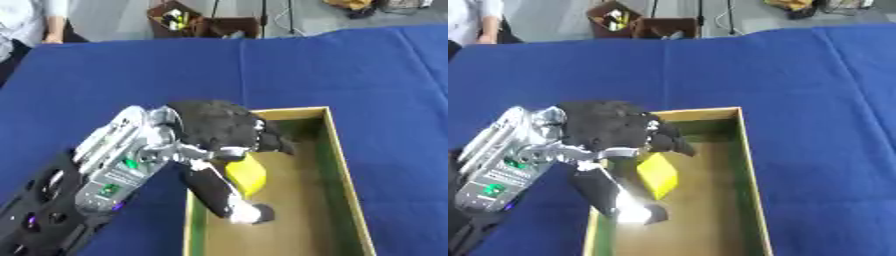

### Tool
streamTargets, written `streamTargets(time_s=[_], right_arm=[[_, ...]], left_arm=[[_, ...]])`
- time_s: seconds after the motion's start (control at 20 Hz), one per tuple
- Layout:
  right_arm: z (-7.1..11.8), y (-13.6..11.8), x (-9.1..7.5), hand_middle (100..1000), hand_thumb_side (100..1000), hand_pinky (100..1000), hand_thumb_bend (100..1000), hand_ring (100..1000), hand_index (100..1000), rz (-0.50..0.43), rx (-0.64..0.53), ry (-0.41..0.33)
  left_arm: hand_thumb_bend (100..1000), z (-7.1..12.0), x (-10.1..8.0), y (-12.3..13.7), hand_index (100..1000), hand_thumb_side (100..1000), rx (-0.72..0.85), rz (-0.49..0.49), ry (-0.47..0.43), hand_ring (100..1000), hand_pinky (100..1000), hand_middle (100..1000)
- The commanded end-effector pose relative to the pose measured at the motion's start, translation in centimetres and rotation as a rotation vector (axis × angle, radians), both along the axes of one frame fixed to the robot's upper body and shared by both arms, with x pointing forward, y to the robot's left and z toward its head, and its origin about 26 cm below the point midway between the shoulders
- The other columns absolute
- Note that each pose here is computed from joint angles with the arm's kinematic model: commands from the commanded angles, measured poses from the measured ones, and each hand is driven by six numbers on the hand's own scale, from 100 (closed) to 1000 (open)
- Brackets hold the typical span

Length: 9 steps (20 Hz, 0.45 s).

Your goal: Pick up objects on the table and place them in the box.

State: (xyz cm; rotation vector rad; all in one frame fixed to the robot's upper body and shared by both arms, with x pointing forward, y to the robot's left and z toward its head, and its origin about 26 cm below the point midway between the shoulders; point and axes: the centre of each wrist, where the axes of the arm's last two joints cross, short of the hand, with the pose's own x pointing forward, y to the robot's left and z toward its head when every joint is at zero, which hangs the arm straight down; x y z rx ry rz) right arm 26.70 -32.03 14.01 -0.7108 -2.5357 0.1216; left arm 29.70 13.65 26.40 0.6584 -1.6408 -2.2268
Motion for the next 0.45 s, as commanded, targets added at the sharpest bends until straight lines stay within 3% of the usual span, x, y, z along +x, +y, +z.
streamTargets(time_s=[0.05,0.1,0.3,0.45], right_arm=[[0.6,-0.1,-0.2,650,658,757,224,785,801,0.005,-0.006,-0.017],[0.6,-0.1,-0.3,650,658,757,224,785,801,0.004,-0.005,-0.017],[0.5,-0.2,-0.3,651,656,757,220,786,801,-0.002,-0.004,-0.018],[0.5,-0.3,-0.4,653,655,757,215,786,802,-0.005,-0.004,-0.025]], left_arm=[[223,1.6,-0.1,0.6,938,868,-0.048,0.014,-0.070,805,660,774],[348,2.0,-0.1,0.8,938,783,-0.074,0.024,-0.085,804,659,773],[208,4.0,0.3,2.3,897,744,-0.209,0.084,-0.150,761,611,725],[175,5.2,0.5,3.8,865,735,-0.322,0.144,-0.177,730,580,692]])
